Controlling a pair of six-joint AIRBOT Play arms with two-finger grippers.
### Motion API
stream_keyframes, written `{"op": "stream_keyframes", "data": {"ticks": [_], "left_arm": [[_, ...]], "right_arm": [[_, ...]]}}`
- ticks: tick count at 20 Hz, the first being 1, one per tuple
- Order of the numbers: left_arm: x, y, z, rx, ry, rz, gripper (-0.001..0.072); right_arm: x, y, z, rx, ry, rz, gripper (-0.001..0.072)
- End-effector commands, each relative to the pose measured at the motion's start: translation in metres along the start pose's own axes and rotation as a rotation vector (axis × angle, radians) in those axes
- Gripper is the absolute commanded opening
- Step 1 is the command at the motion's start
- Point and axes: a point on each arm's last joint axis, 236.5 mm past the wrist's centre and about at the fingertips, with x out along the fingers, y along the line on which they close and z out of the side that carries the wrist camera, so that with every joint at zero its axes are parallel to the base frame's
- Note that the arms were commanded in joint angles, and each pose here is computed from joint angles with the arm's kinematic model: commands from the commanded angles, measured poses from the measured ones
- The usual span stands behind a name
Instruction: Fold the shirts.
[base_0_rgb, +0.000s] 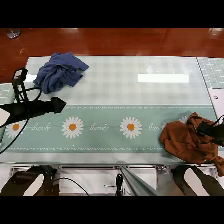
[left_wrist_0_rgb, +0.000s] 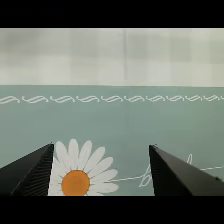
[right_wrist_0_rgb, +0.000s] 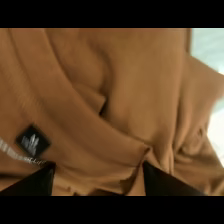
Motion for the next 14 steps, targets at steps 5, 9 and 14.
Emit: {"op": "stream_keyframes", "data": {"ticks": [5, 9, 14], "left_arm": [[0.001, -0.015, 0.003, -0.059, -0.011, -0.067, 0.0704], [-0.004, -0.018, 0.01, -0.033, -0.028, -0.07, 0.0704], [-0.03, -0.017, 0.046, 0.102, -0.11, -0.051, 0.0703]], "right_arm": [[0.025, 0.022, 0.025, -0.1, -0.008, 0.069, 0.0026], [-0.098, 0.068, 0.1, -0.107, -0.355, 0.316, 0.0027], [-0.318, 0.102, 0.123, -0.185, -0.843, 0.606, 0.0026]]}}
